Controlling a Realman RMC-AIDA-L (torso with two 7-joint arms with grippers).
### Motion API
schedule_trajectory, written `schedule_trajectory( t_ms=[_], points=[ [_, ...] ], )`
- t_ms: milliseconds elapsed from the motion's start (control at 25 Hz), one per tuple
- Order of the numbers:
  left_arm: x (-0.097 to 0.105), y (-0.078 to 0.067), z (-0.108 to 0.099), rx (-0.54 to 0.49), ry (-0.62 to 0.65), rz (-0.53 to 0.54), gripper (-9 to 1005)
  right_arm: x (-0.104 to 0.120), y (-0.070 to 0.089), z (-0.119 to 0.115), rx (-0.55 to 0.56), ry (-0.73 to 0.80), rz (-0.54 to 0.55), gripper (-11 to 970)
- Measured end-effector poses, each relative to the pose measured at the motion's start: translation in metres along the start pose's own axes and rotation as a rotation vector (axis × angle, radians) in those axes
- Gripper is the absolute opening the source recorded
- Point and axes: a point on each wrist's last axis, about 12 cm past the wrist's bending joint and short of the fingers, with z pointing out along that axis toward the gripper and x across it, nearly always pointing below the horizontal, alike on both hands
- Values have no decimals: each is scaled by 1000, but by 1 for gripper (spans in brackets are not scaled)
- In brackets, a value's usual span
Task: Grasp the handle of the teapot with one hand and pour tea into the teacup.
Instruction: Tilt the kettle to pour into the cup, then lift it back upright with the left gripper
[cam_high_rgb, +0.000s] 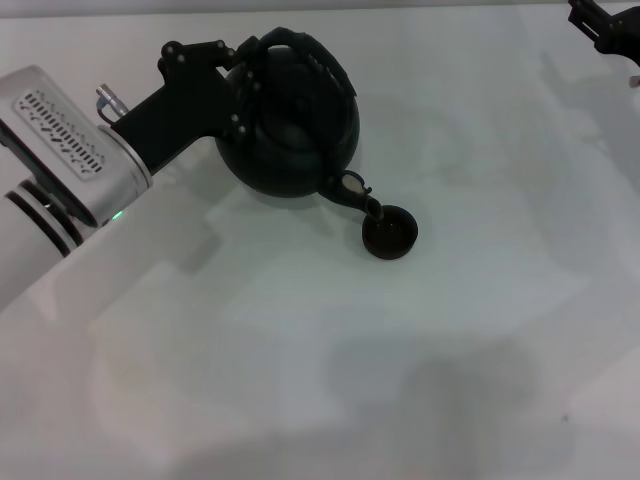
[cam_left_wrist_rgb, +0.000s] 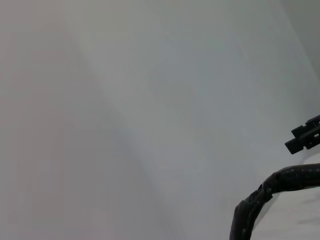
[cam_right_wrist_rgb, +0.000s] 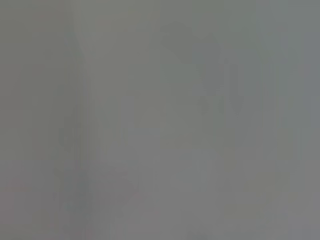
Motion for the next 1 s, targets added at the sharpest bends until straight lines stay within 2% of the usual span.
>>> schedule_trajectory(
  t_ms=[600,1000],
  points=[
    [-2,-4,5,20,-2,42,84,3,0,-3,-2,8,8,868],
    [-3,-6,16,27,28,102,83,2,0,-2,-1,9,8,868]
  ],
)
